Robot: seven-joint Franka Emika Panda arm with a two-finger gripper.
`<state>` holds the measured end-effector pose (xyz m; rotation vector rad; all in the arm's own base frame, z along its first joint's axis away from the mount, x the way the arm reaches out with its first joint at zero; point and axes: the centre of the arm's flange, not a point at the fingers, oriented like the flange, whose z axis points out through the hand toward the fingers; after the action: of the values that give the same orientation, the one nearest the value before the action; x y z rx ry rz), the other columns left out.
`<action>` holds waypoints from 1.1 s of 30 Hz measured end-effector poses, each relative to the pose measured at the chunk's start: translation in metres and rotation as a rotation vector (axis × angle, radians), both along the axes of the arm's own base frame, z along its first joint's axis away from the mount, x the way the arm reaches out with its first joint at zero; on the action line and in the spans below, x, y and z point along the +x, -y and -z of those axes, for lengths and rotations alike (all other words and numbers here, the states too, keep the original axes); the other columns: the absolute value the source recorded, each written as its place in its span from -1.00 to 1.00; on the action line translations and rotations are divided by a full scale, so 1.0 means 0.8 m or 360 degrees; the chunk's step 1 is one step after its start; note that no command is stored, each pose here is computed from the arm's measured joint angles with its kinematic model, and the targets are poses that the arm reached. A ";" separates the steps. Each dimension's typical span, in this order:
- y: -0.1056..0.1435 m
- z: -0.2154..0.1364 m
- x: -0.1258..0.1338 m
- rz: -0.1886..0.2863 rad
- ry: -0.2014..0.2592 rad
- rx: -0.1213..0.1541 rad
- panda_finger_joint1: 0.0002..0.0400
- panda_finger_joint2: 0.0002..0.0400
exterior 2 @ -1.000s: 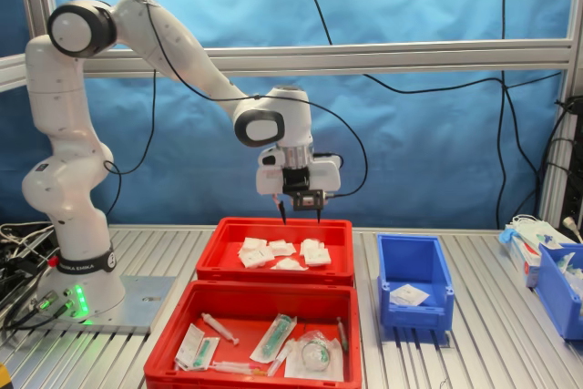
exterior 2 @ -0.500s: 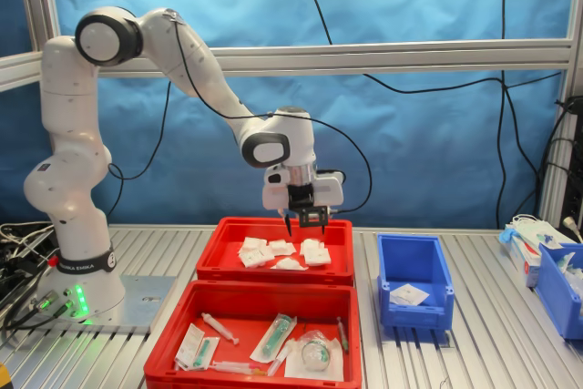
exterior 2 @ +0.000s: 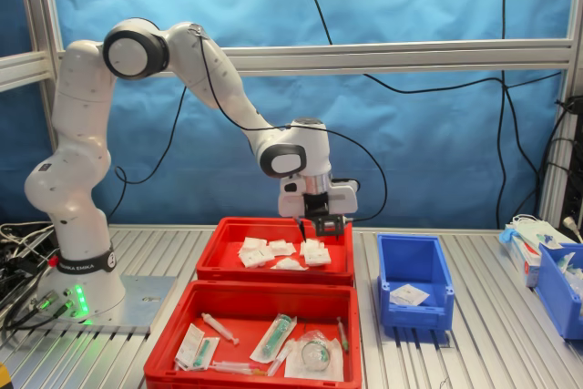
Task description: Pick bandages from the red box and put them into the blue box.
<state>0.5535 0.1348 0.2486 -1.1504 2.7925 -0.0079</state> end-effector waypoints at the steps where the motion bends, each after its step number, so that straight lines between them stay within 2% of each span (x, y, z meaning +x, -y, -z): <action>1: -0.001 0.001 0.003 0.0001 0.0001 0.0003 1.00 1.00; 13: -0.010 0.025 0.025 0.0000 -0.0015 0.0025 1.00 1.00; 23: -0.020 0.057 0.022 -0.0019 -0.0077 0.0027 1.00 1.00; 33: -0.041 0.064 0.016 -0.0064 -0.0092 0.0026 1.00 1.00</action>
<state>0.5661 0.1676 0.1972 -1.2223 2.8130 0.0527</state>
